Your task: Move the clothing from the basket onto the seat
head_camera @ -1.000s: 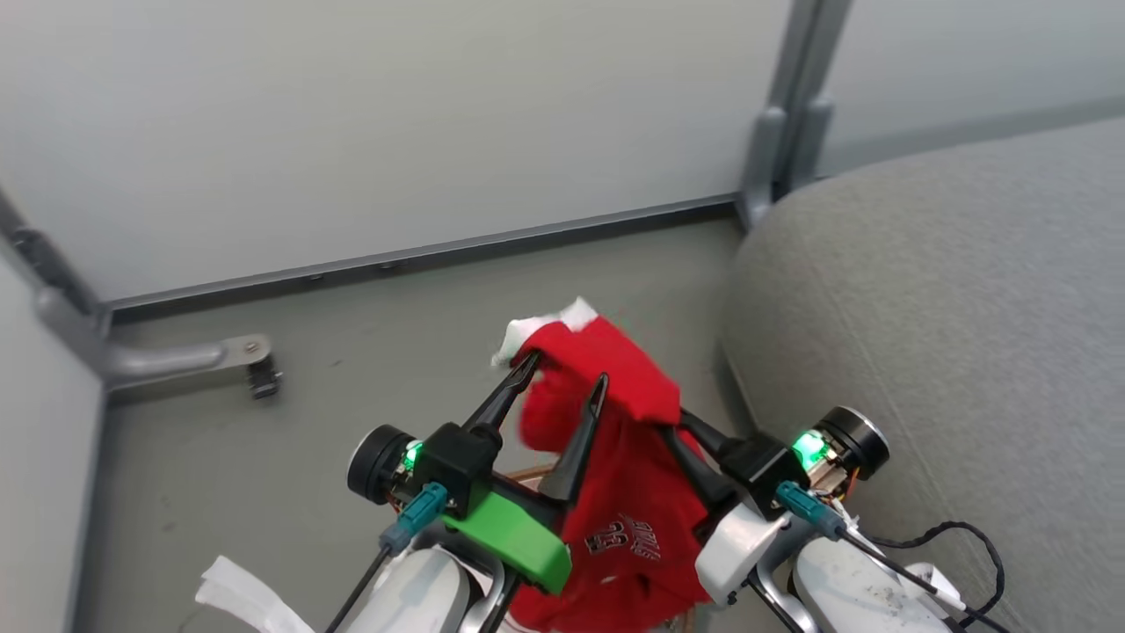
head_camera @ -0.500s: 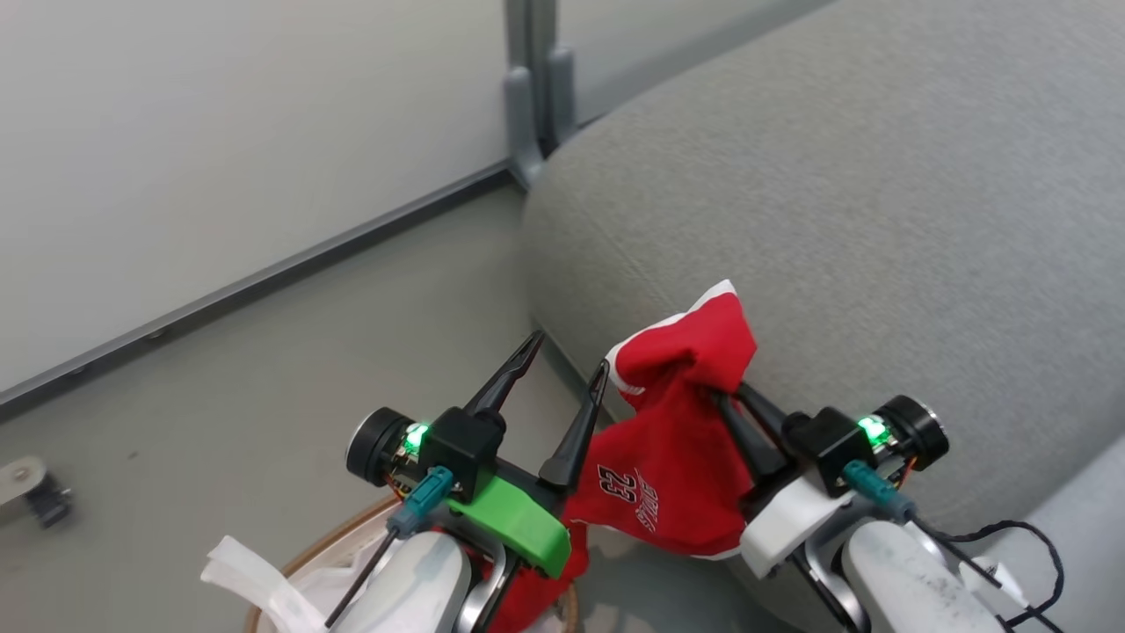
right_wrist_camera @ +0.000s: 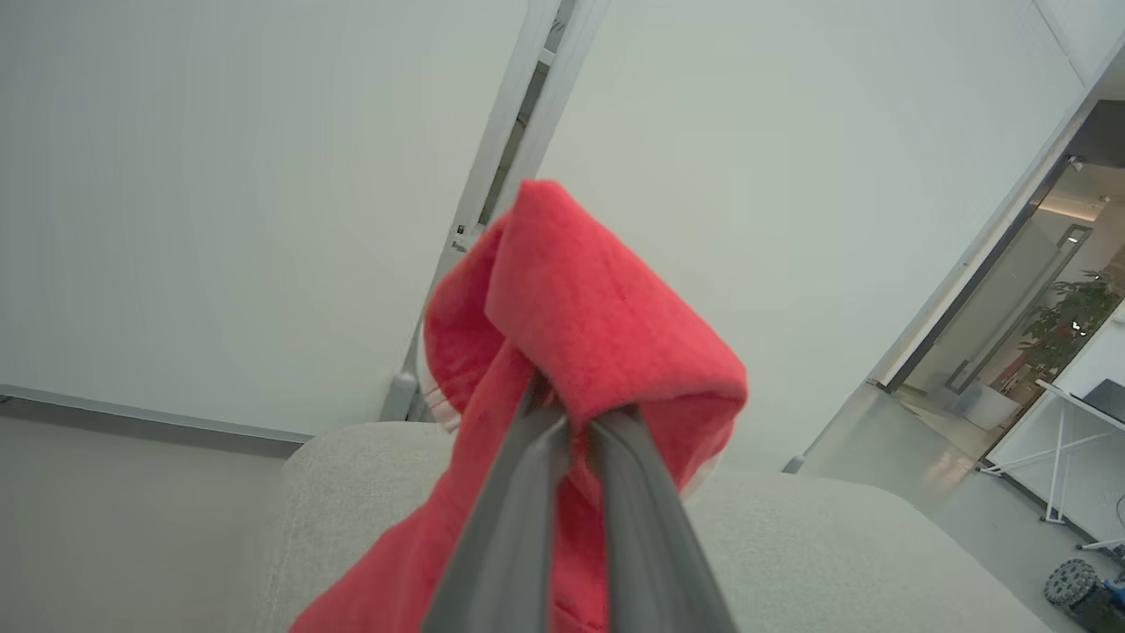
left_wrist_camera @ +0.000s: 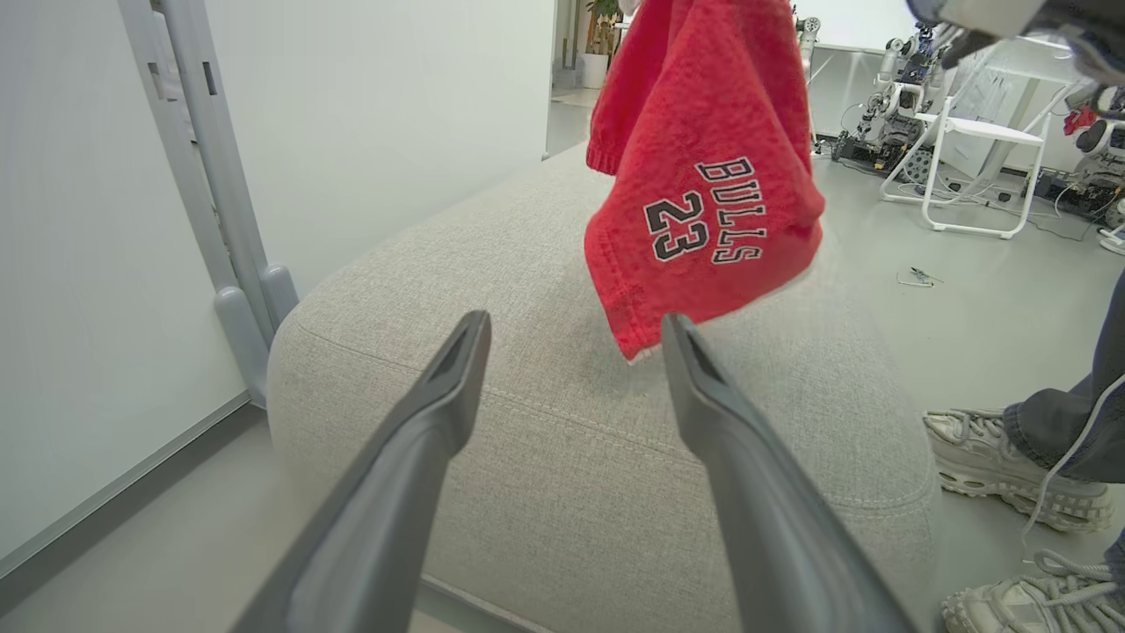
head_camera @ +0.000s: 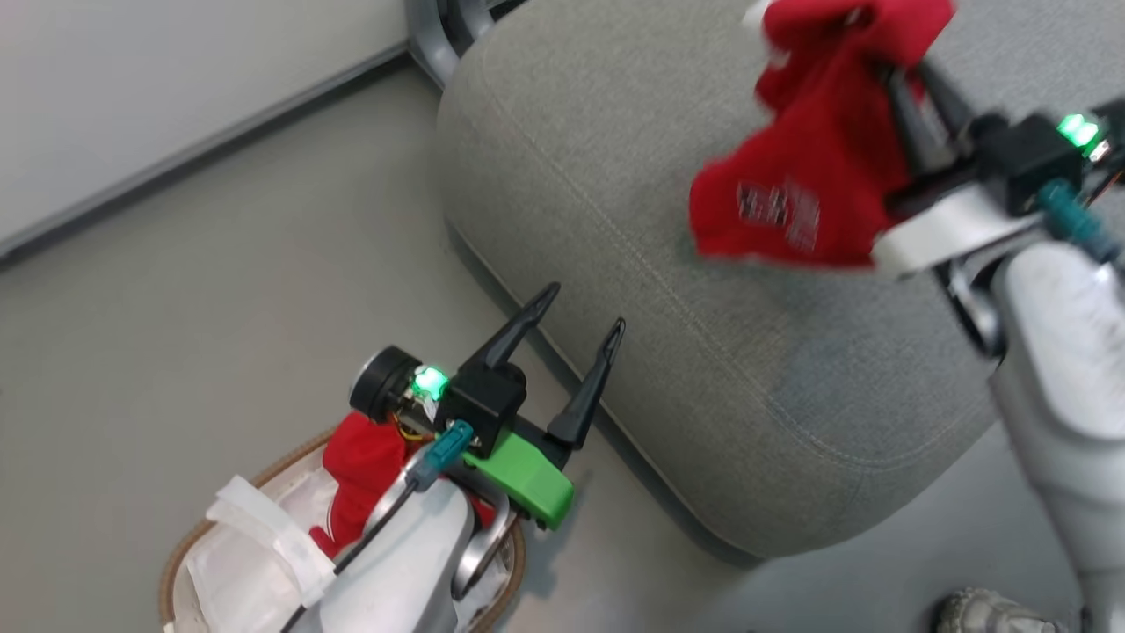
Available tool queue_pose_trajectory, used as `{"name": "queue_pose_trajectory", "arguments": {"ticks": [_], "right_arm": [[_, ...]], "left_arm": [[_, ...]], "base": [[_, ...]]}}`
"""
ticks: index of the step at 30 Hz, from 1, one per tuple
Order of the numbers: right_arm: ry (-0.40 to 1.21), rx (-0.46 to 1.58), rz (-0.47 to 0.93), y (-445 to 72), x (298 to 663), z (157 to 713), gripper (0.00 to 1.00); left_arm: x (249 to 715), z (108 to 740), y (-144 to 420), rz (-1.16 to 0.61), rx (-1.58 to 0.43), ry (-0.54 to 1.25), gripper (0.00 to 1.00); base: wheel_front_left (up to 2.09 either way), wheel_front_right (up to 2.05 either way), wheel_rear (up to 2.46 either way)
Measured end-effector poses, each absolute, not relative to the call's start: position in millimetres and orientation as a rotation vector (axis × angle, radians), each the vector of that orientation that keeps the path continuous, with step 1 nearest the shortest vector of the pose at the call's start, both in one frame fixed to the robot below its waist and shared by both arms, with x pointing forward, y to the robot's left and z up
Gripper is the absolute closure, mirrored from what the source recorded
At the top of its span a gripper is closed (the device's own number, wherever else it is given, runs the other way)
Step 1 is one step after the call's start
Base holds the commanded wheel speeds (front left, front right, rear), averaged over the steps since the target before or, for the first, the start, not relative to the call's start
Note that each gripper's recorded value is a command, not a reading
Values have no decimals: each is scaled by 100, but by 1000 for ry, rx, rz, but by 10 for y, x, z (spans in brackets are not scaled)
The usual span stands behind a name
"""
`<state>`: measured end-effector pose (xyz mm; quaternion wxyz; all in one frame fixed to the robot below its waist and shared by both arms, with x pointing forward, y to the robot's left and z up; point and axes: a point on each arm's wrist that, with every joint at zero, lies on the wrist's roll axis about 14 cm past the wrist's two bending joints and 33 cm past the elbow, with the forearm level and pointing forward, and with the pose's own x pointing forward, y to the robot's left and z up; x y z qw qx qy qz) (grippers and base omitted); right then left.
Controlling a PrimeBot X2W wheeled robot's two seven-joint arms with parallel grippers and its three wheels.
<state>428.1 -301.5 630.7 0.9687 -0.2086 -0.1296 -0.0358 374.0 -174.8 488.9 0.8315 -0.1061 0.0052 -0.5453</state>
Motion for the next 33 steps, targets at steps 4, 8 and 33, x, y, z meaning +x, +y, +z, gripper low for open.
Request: {"name": "queue_pose_trajectory", "arguments": {"ticks": [4,8,33], "right_arm": [[-281,-497,-83,-3155,4659,6492,100],[-270,-524,-82,-3201,5061,6440,100],[259,-356,-60,-3005,5198,3990,0]], "left_arm": [[3933,4728,-1695,-1137,-233,28,0],[4080,4500,-1611,-1107,-249,67,0],[4556,3594,-495,-743,-219,269,0]], "base": [[0,0,0],[0,0,0],[0,0,0]]}}
